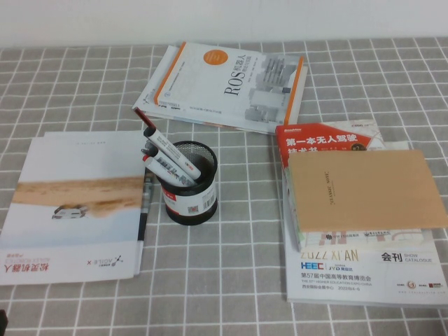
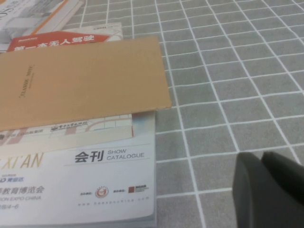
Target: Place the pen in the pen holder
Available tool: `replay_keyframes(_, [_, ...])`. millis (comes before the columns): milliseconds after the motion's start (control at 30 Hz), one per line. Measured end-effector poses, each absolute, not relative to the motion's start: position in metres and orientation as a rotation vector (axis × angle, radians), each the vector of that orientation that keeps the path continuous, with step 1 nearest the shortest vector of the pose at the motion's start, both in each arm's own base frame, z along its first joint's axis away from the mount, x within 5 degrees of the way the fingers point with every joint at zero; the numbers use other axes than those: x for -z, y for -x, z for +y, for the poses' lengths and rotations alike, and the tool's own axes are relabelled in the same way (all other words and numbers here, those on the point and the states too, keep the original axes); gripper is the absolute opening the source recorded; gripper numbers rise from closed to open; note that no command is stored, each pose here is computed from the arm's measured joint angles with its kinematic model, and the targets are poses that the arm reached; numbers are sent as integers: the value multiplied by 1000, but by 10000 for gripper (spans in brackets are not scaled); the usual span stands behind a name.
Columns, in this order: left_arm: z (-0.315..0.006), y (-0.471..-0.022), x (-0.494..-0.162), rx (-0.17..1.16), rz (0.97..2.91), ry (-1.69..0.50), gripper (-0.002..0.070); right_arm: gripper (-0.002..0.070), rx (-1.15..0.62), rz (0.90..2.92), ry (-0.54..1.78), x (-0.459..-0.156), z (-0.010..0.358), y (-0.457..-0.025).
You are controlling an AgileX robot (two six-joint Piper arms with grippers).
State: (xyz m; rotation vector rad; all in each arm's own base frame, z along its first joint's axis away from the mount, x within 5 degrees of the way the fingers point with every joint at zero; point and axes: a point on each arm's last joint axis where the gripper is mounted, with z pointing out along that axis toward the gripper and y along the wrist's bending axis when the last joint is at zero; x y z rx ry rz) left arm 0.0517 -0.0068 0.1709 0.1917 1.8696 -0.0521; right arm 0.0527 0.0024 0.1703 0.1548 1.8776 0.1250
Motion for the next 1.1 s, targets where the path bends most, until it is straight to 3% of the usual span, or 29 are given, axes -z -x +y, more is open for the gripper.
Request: replay_keyframes(1100, [-7, -52, -171, 52, 1870, -192, -3, -13, -90, 1885, -138, -170, 1, -52])
